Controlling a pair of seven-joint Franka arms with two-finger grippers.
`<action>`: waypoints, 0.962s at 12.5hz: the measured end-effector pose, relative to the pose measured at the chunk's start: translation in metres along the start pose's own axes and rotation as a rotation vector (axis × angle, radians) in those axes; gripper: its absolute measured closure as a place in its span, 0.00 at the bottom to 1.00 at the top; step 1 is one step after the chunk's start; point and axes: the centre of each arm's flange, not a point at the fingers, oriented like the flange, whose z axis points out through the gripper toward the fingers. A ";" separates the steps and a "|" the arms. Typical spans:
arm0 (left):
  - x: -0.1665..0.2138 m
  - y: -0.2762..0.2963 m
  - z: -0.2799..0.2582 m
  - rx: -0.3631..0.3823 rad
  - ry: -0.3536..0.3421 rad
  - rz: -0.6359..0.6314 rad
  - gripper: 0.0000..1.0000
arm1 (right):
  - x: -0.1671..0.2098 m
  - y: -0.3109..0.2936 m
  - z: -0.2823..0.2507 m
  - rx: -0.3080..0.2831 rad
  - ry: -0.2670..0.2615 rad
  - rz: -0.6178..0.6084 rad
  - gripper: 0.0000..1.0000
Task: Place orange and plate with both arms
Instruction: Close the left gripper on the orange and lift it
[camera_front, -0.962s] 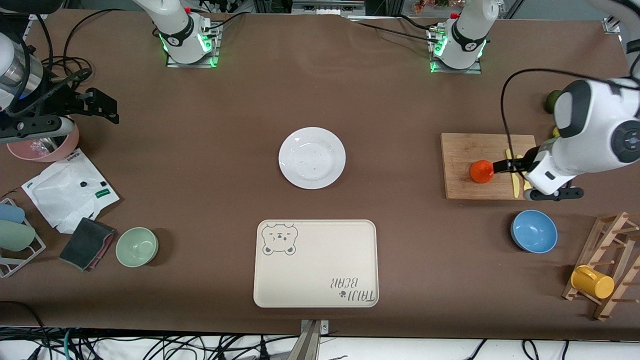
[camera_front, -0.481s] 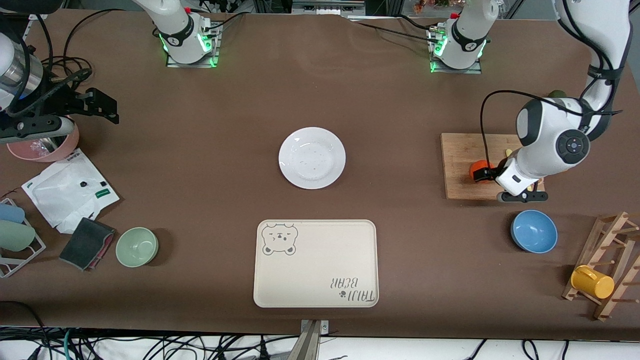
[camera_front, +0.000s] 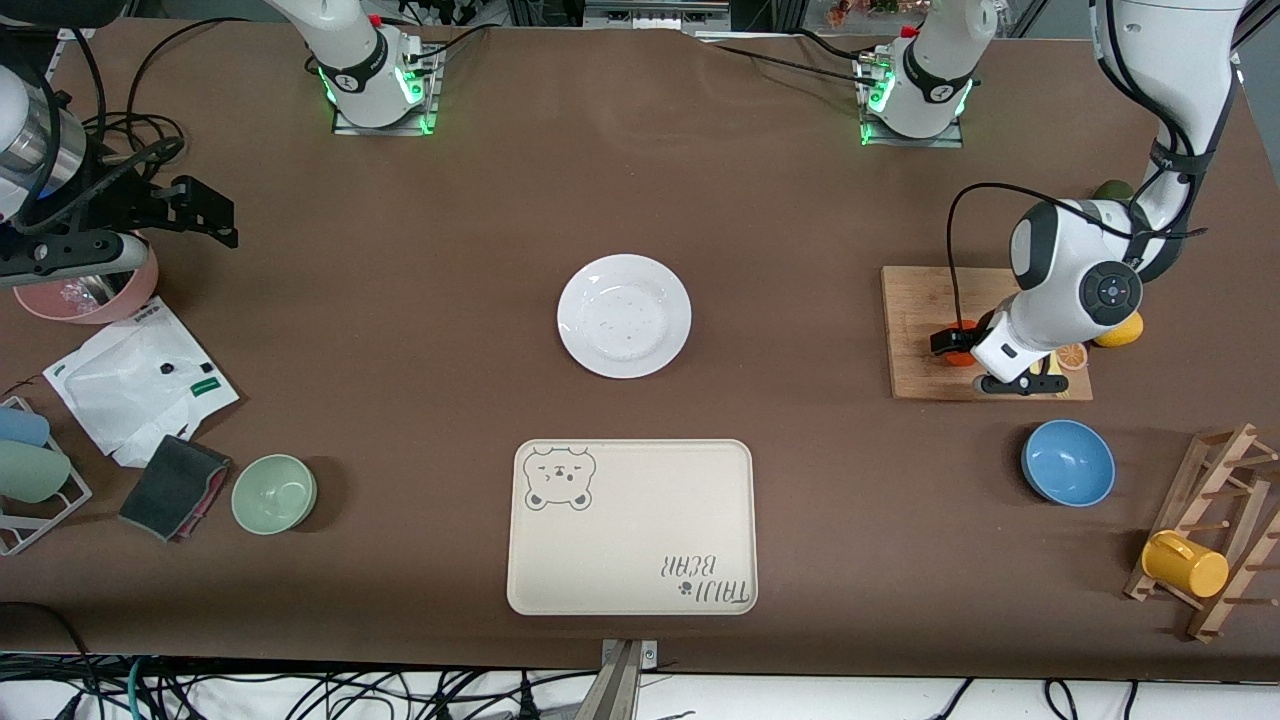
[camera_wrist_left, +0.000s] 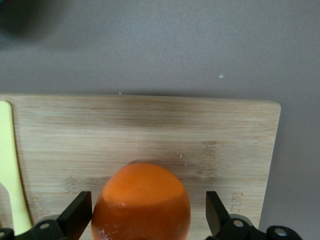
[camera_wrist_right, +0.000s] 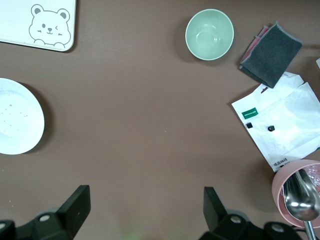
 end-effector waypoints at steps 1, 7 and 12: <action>-0.001 -0.001 0.004 0.000 -0.007 -0.001 0.00 | 0.000 0.000 0.000 0.000 0.000 0.000 0.00; -0.001 -0.004 0.011 -0.002 -0.025 -0.005 0.20 | 0.000 0.000 0.000 0.000 0.000 0.000 0.00; 0.018 0.074 -0.058 -0.007 -0.087 -0.017 0.20 | 0.000 0.000 0.000 0.000 0.000 0.000 0.00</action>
